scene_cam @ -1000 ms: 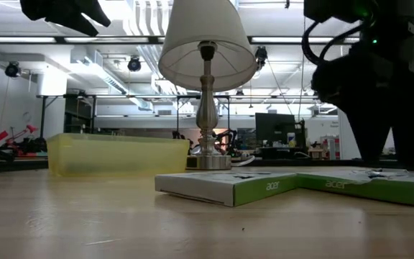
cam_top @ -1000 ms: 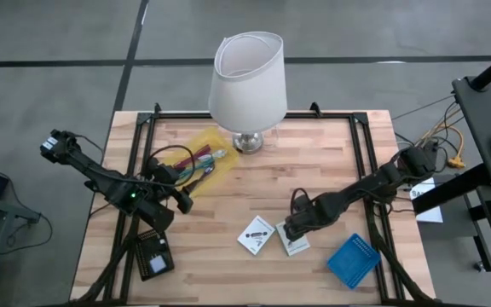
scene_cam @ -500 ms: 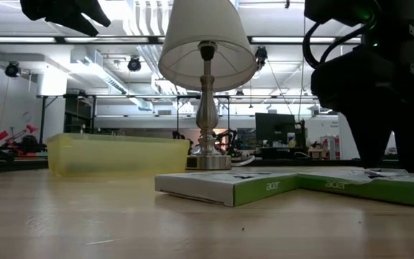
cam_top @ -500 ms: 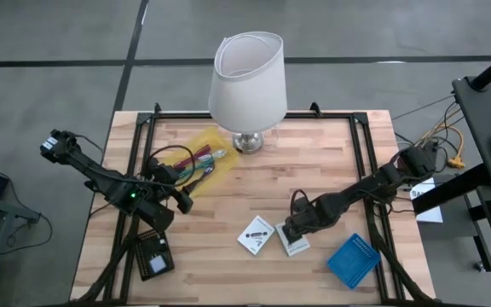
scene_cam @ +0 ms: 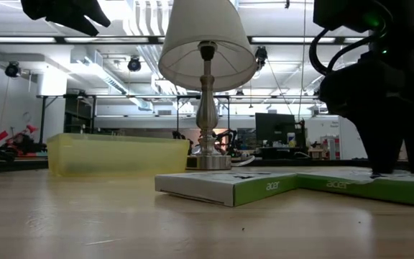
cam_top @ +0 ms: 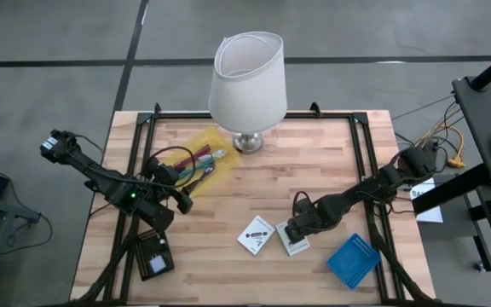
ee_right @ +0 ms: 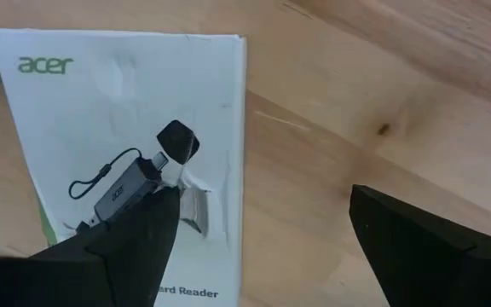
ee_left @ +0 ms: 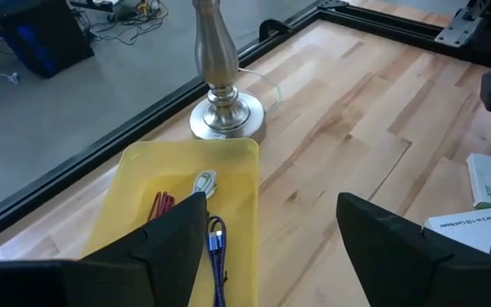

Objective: Pick and place items into bin
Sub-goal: Put the white card reader box into the blue bin

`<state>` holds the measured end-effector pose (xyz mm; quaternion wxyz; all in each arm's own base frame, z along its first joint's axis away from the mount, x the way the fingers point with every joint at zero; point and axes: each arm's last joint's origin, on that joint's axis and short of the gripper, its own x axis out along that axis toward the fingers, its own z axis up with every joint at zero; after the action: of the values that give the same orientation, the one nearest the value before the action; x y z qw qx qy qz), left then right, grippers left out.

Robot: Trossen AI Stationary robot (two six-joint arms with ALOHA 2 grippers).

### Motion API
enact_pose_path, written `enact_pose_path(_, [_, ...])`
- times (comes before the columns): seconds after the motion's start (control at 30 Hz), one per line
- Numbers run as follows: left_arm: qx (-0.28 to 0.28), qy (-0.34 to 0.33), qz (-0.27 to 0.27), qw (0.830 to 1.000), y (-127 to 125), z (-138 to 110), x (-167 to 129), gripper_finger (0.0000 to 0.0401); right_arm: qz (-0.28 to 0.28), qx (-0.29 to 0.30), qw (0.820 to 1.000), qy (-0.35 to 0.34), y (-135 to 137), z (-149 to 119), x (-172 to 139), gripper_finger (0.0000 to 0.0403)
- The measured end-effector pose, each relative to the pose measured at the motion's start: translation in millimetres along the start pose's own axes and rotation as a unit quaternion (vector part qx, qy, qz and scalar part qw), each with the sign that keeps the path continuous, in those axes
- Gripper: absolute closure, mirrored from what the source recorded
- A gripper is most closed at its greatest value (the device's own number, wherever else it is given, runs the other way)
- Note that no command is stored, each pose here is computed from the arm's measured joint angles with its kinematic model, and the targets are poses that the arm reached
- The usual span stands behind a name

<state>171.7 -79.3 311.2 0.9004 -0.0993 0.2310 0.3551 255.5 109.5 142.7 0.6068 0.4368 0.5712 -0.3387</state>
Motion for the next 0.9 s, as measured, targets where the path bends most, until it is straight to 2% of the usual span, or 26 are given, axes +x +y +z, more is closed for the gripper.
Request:
enact_pose_path(0.13, [0.000, 0.000, 0.000, 1.000, 0, 0, 0, 0.0155, 0.005, 0.011, 1.000, 0.000, -1, 0, 3, 0.0082])
enact_pose_path(0.23, [0.000, 0.000, 0.000, 1.000, 0, 0, 0, 0.0155, 0.004, 0.012, 1.000, 0.006, -2, 0, 8, 0.0107])
enact_pose_path(0.7, [0.001, 0.000, 0.000, 1.000, 0, 0, 0, 0.0155, 0.016, -0.030, 0.998, 0.044, 2, -2, 12, 0.0335])
enact_pose_path(0.8, [0.001, 0.000, 0.000, 1.000, 0, 0, 0, 0.0155, 0.021, -0.032, 0.998, 0.050, 2, -2, 10, 0.0369])
enact_pose_path(0.9, [0.001, 0.000, 0.000, 1.000, 0, 0, 0, 0.0155, 0.031, -0.032, 0.998, 0.049, 1, -3, 5, 0.0386])
